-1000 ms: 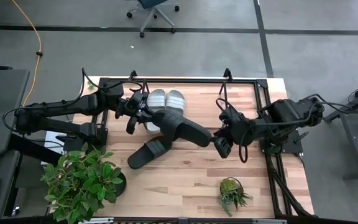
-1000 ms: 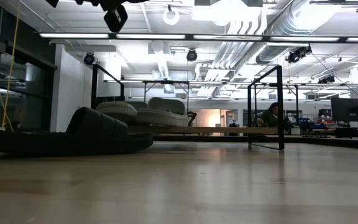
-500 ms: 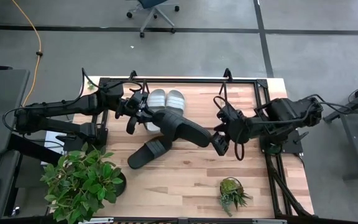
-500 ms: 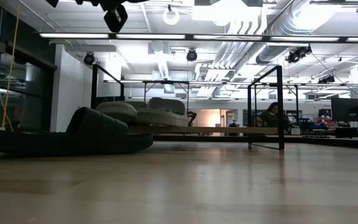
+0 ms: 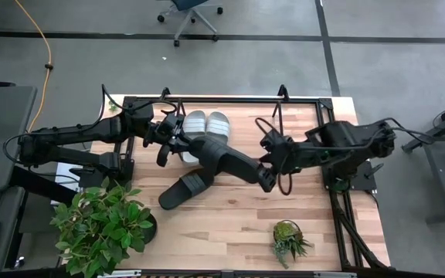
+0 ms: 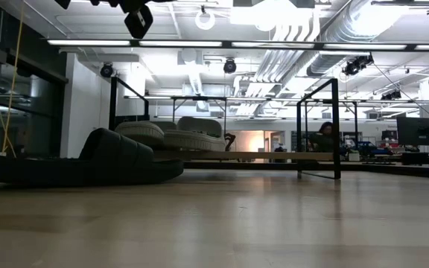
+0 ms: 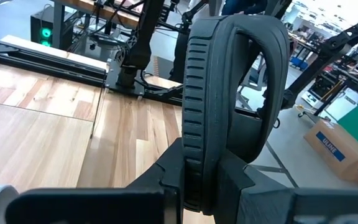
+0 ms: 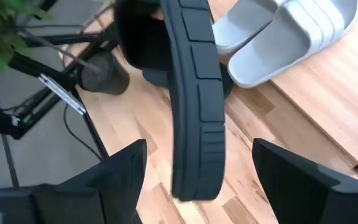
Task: Pick and place slides into the shelf
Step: Put the bottom black slide on the shelf
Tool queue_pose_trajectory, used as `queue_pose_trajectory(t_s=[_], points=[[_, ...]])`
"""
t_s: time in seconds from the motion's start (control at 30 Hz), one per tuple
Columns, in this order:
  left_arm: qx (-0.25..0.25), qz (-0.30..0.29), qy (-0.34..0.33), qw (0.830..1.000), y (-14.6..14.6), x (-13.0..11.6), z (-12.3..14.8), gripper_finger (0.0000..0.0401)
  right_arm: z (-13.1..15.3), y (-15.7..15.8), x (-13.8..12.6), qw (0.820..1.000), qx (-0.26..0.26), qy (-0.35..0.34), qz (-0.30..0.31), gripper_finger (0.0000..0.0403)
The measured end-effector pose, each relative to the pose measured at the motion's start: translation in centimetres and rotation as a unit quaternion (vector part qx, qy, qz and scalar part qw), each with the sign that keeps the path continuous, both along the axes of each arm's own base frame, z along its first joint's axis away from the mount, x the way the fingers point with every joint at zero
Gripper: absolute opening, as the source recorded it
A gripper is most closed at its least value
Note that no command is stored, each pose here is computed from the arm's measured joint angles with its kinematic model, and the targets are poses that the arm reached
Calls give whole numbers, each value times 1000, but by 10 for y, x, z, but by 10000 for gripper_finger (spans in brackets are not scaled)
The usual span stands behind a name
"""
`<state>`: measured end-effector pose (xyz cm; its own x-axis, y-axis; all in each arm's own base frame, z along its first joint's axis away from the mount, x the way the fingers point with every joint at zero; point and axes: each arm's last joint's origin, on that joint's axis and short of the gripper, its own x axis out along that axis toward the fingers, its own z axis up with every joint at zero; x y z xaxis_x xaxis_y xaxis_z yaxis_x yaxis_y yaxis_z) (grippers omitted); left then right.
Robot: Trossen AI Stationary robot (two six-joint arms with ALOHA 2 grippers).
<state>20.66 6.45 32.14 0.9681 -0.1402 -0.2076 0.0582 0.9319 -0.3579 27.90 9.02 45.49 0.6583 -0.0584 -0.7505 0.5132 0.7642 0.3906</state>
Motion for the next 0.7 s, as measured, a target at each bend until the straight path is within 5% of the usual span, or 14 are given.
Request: queue_pose_trajectory(t_s=[0.3,0.7], points=[[-1,-5,-1,1000,0,0,0,37,-8,-1,11,1000,-25,11,-7,253],[5,-5,-6,1000,0,0,1,37,-9,2,17,1000,-9,-1,3,92]])
